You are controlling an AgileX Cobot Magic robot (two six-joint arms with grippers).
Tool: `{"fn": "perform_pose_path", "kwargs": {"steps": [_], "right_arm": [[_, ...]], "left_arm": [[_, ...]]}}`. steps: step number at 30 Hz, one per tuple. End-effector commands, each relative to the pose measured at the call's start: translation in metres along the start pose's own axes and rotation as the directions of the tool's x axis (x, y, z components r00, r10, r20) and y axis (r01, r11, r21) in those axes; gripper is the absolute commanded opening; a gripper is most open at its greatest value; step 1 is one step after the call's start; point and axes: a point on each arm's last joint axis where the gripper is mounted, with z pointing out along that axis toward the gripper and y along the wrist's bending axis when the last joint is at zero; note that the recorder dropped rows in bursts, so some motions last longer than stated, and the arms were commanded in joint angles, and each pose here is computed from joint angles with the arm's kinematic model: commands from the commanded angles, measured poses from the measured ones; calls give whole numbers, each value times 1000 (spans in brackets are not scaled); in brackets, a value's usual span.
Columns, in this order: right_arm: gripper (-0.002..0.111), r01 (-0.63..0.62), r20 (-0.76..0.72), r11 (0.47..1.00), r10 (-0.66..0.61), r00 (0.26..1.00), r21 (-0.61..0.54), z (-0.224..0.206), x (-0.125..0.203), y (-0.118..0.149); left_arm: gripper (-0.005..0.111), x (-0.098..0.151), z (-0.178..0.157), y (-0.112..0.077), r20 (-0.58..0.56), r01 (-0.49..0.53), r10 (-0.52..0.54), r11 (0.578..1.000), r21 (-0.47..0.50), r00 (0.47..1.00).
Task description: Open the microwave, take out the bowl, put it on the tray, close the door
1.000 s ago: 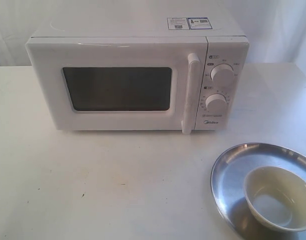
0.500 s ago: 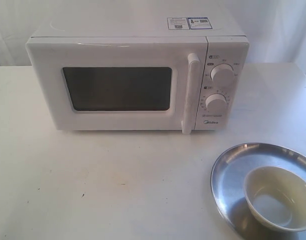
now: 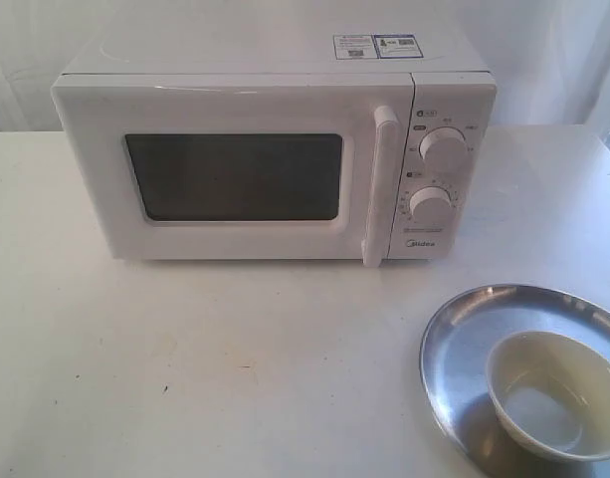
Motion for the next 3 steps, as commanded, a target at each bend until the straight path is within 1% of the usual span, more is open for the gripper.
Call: {"fn": "perform_pose_path", "kwargs": {"steps": [1,3], "right_arm": [[0,0,7,1000,0,1000,-4,0,1,0],[0,0,7,1000,0,1000,-4,0,1,0]], "left_arm": [[0,0,0,0,3,10,-10,1000,2,1000],[0,0,0,0,3,10,-10,1000,2,1000]]}}
